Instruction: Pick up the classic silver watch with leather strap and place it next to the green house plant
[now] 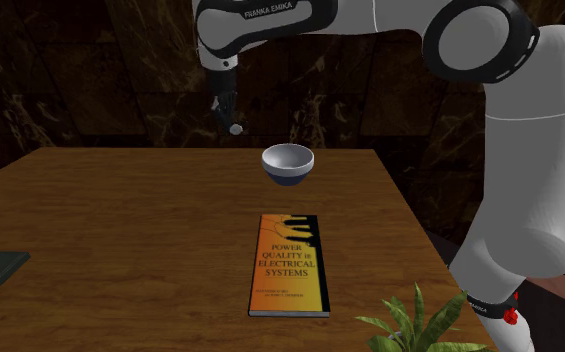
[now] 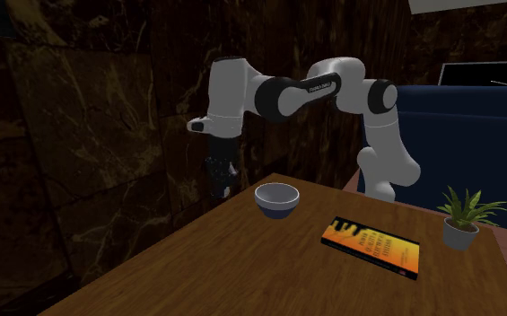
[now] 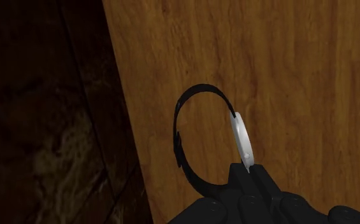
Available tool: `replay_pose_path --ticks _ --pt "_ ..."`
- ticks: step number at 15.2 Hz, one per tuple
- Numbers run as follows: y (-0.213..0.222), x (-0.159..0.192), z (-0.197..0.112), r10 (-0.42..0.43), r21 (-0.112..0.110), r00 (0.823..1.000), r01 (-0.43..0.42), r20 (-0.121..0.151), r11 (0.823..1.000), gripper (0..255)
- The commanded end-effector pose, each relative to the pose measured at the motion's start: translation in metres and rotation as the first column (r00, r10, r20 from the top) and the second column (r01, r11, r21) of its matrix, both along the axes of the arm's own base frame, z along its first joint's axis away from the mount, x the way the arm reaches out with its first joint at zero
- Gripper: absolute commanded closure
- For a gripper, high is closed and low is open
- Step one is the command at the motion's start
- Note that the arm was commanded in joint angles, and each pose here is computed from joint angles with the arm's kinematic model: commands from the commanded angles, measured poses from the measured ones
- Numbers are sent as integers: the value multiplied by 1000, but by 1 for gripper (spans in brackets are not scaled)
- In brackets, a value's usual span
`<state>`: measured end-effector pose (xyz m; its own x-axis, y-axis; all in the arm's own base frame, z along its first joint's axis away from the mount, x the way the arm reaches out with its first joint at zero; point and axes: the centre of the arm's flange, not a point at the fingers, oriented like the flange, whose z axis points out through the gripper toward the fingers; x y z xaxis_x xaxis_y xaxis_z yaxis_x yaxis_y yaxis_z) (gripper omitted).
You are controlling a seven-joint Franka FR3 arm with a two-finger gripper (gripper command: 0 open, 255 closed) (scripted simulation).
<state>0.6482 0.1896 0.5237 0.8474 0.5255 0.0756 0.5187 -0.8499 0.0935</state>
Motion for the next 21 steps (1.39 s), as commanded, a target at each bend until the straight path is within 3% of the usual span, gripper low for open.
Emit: replay_pose_path --ticks 1,21 --pt "0 0 11 0 0 1000 0 -1 1000 255" --pt "0 0 117 0 0 1000 0 -1 1000 255"
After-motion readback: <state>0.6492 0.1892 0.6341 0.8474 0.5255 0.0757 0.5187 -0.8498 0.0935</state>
